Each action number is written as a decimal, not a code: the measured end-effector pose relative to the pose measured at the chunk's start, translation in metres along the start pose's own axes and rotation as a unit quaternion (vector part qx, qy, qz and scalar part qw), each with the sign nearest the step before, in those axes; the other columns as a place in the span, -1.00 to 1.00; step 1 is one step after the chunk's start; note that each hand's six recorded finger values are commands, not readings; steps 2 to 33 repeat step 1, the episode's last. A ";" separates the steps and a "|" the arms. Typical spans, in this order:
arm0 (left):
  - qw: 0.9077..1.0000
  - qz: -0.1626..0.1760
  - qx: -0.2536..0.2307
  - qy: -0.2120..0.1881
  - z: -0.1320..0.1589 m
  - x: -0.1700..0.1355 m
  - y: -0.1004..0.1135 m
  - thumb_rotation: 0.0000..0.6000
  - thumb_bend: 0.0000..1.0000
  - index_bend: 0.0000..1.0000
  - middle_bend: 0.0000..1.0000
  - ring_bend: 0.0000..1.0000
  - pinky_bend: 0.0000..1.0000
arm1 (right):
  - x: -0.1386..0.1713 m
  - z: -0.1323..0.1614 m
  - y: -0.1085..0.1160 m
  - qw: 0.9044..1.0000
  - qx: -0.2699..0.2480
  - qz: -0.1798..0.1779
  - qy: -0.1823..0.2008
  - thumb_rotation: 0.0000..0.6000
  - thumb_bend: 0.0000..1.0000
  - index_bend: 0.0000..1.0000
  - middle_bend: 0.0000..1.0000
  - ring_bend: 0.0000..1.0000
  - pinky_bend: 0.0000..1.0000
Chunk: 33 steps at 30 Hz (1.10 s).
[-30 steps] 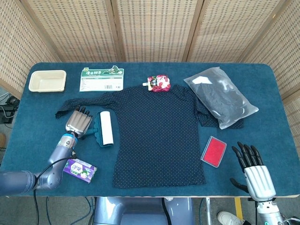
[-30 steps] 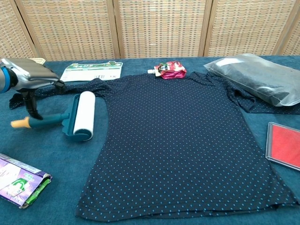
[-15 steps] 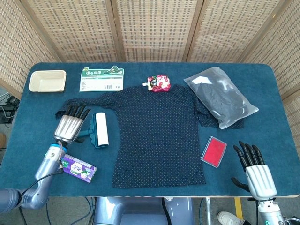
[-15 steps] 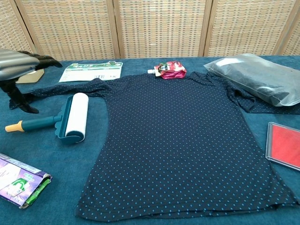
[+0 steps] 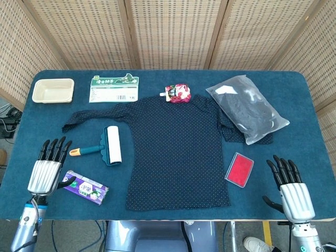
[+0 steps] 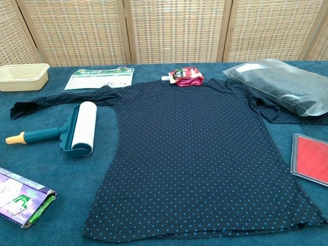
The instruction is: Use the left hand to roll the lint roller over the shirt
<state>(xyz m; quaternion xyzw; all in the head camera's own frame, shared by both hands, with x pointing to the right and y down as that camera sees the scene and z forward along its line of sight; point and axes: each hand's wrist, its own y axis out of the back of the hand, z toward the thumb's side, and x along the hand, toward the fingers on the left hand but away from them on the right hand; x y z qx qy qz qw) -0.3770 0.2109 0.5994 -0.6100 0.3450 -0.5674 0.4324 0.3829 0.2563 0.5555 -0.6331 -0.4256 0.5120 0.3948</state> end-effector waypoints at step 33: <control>1.000 -0.001 0.000 0.001 -0.002 -0.006 -0.002 1.00 -0.74 -1.00 -1.00 -1.00 -1.00 | 0.000 -0.001 0.002 1.000 -0.001 -0.003 -0.001 1.00 -0.88 -1.00 -1.00 -1.00 -1.00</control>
